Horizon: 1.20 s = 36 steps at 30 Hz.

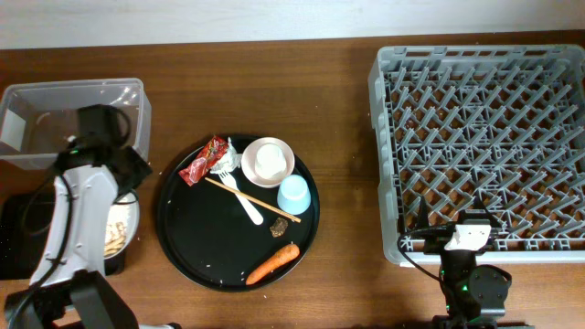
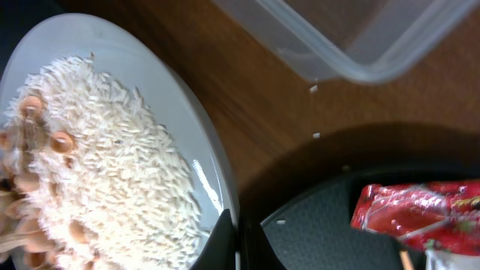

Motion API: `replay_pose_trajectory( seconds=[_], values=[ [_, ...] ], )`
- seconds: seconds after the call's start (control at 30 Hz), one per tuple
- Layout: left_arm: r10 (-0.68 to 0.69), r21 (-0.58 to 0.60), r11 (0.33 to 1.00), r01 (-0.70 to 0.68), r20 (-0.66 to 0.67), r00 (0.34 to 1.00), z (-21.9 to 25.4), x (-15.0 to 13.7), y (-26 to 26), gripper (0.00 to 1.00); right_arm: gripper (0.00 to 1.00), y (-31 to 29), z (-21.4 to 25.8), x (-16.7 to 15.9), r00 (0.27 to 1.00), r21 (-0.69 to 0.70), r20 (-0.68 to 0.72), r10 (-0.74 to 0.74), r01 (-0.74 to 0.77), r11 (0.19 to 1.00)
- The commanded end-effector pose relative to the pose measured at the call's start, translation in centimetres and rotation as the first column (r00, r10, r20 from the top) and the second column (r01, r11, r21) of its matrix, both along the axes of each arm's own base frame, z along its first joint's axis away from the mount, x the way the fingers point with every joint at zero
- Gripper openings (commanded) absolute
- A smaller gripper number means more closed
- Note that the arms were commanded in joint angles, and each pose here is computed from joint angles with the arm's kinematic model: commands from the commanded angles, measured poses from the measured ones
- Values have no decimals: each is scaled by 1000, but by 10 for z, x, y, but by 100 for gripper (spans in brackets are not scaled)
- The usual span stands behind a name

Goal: Sort waste into correct bins and load items into the dishwasher rack
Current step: 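Tip the plate over the black tray to dump the rice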

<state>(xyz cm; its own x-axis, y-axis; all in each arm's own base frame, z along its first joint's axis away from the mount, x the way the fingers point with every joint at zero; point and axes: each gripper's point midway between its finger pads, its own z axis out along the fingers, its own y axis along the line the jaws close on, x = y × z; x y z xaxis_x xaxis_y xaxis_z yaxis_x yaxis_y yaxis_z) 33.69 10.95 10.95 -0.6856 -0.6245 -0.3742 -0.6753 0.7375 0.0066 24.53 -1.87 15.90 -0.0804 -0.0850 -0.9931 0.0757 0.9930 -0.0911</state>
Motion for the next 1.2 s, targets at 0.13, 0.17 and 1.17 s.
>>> replay_pose_trajectory(
  seconds=[0.13, 0.17, 1.17],
  values=[
    [80, -178, 983, -42, 211, 974, 26, 17, 38, 1, 99, -3, -3, 0, 1000, -8, -5, -16, 16, 1000],
    [102, -215, 975, -50, 241, 965, 28, 18, 45, 1, 99, -3, -3, 0, 1000, -8, -5, -16, 16, 1000],
    [639, -832, 555, 22, 442, 630, 112, -32, 131, 1, 99, -3, -3, 0, 1000, -8, -5, -16, 16, 1000]
  ],
)
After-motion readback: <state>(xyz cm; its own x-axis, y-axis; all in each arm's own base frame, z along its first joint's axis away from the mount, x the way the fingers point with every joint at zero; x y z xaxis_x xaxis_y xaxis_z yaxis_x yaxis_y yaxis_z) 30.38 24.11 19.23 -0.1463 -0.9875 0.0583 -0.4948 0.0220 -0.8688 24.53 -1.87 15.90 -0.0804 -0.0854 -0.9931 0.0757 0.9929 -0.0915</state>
